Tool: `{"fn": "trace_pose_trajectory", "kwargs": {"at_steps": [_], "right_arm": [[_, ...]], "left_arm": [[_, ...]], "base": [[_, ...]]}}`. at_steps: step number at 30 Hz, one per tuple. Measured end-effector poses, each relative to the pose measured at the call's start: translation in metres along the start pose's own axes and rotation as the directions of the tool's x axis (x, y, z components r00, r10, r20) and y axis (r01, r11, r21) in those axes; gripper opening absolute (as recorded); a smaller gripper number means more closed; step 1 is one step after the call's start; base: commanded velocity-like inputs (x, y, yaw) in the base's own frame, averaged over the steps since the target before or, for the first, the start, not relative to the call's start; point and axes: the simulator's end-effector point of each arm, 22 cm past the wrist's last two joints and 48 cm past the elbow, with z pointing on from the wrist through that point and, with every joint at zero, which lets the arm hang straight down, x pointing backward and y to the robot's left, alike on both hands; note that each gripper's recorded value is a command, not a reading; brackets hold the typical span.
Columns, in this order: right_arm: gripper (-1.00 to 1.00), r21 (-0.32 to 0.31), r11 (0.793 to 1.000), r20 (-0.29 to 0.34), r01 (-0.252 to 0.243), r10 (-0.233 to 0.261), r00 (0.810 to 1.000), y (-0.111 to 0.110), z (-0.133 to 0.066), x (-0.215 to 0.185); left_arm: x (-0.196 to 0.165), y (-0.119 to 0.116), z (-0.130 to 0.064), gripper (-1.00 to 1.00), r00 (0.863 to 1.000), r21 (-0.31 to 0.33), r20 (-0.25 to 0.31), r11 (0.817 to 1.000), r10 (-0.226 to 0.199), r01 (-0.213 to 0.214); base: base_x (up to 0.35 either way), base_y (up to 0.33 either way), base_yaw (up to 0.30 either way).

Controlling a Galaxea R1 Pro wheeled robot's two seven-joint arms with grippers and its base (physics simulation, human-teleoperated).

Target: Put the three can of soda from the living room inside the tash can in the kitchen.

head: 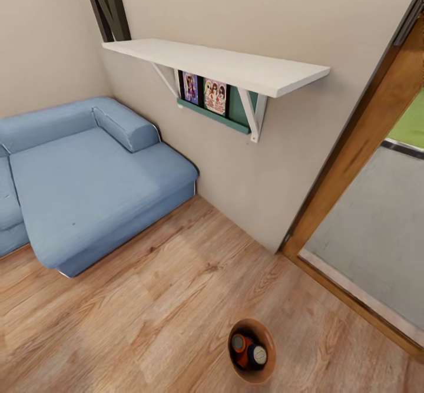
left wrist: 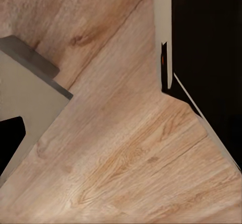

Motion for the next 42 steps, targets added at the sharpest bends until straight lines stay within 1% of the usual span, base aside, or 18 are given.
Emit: {"fn": "trace_pose_trajectory", "kwargs": {"at_steps": [23,42], "right_arm": [[1.00,-0.004,1.000,-0.010,-0.001,0.001,1.000,0.006,-0.024,0.018],[1.00,-0.010,1.000,-0.010,-0.002,0.002,1.000,0.012,-0.039,0.028]], "left_arm": [[0.030,-0.004,-0.030,1.00,0.999,0.021,-0.033,1.000,0.013,-0.012],[0.041,-0.004,-0.048,1.00,0.999,0.022,-0.039,1.000,0.014,-0.013]], "base": [[0.000,0.000,0.000],[0.000,0.000,0.000]]}}
